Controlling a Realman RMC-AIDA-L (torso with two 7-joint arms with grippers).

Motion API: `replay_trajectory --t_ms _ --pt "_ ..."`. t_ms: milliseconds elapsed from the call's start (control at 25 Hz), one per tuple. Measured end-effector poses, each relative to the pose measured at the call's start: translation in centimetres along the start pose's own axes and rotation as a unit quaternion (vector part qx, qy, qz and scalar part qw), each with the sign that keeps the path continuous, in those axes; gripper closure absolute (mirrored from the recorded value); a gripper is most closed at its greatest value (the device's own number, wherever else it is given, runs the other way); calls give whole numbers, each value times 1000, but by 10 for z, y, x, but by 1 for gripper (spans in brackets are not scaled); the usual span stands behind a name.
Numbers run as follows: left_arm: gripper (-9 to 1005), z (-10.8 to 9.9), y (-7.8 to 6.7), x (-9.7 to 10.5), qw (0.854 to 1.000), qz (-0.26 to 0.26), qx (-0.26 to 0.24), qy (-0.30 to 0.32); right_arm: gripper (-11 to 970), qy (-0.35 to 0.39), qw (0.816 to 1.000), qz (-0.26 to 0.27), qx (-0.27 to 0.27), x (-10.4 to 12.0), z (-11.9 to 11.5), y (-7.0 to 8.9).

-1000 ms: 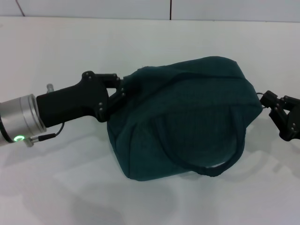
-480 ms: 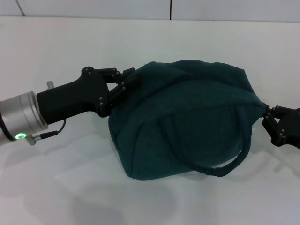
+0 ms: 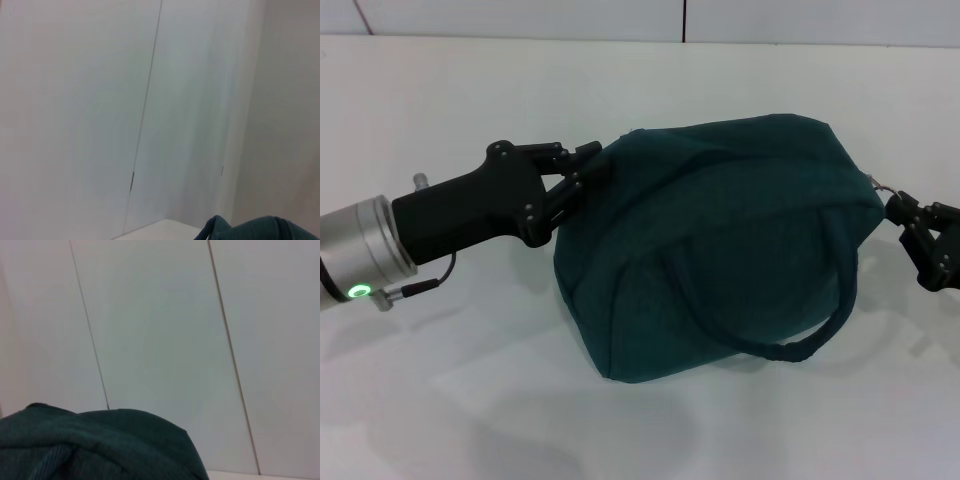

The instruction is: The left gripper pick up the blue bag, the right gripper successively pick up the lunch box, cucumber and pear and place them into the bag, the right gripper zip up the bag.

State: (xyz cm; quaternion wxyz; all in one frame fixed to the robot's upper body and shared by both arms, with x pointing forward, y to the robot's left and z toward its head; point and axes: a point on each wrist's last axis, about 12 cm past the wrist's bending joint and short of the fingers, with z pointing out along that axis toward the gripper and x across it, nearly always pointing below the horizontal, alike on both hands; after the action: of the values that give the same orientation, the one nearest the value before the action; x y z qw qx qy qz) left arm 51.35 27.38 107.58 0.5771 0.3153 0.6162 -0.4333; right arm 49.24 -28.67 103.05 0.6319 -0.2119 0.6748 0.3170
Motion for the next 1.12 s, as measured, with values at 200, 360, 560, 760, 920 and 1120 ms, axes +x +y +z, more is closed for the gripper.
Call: replay_trajectory --t_ms 200,360,560,760,920,1120 --pt "837 -1 0 0 1000 0 -1 0 925 32 999 -3 18 6 4 -6" --pt "834 0 0 0 1000 0 -1 -1 921 60 998 -6 8 12 9 -4" --pt "829 0 0 0 1000 -1 -1 -1 917 52 999 -4 -3 10 9 -1" --pt "825 -2 -1 1 1000 -4 -6 -3 913 29 999 6 -14 6 6 4" --pt "822 -9 -1 1 999 -2 -31 -29 909 28 999 15 -11 6 5 3" --pt "818 -20 -2 0 996 1 -67 -63 905 34 999 18 -5 9 4 2"
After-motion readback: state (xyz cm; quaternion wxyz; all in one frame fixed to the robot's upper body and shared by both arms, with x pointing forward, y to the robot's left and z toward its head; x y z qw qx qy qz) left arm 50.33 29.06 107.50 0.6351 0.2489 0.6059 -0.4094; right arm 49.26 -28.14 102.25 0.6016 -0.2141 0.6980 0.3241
